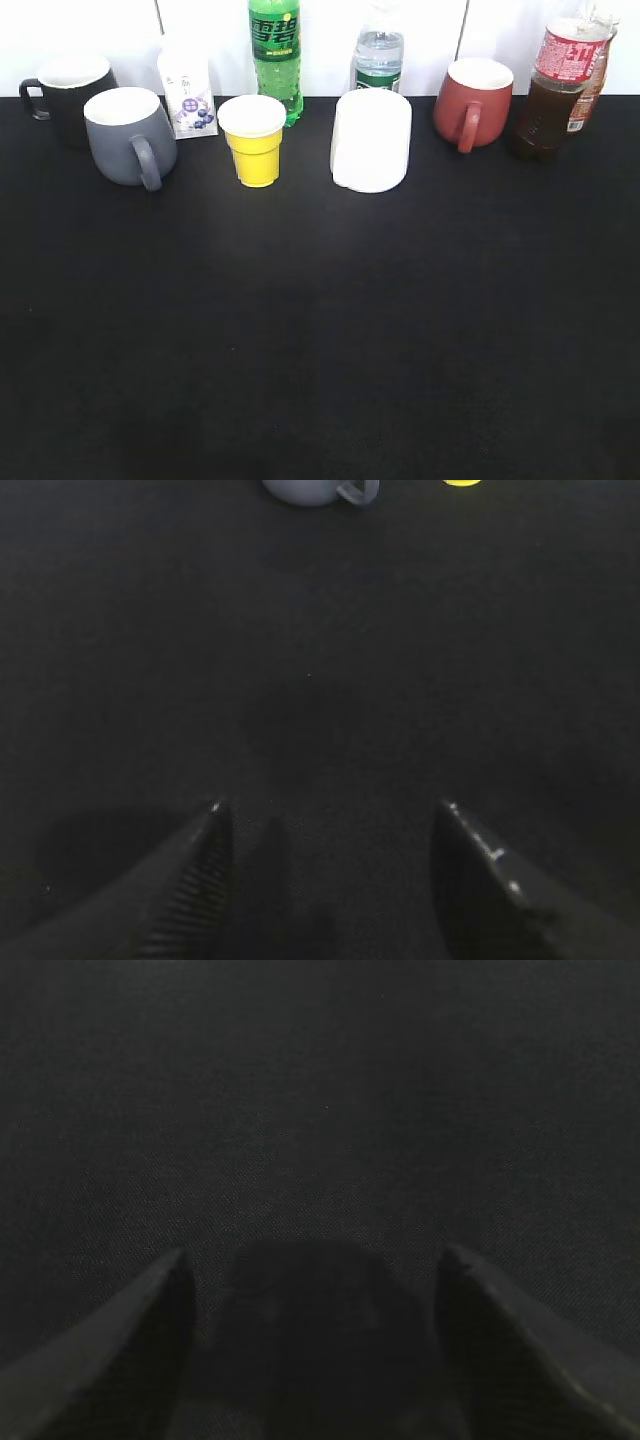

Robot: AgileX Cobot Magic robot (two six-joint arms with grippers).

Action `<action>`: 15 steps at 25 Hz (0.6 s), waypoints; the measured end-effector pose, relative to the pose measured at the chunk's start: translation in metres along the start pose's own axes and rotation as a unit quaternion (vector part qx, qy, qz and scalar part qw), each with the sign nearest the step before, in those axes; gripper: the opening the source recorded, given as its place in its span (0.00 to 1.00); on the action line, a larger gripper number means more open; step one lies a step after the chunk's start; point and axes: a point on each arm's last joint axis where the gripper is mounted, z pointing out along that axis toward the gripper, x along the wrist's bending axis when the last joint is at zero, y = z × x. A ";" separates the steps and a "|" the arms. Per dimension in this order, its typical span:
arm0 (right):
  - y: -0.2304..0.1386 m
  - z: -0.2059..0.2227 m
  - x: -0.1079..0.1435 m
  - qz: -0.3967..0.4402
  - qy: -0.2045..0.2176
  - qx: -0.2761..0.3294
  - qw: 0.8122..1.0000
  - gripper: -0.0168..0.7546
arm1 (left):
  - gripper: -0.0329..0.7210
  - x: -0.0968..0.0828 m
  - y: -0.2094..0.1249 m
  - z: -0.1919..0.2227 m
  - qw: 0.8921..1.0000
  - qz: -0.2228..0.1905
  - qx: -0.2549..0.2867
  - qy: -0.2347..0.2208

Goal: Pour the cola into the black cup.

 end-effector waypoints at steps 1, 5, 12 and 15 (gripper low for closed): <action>0.000 0.000 0.000 0.000 0.000 0.000 1.000 0.76 | 0.67 0.000 0.000 0.000 1.000 0.000 -0.001 0.000; -0.004 -0.008 0.000 0.023 -0.037 -0.032 0.999 0.76 | 0.67 0.003 -0.006 -0.011 0.996 -0.050 -0.041 0.065; -0.012 -0.018 0.003 0.031 -0.050 -0.072 0.996 0.76 | 0.61 0.001 -0.017 -0.025 0.984 -0.087 -0.097 0.123; -0.012 -0.018 0.003 0.031 -0.050 -0.072 0.996 0.76 | 0.60 0.001 -0.017 -0.025 0.984 -0.087 -0.097 0.123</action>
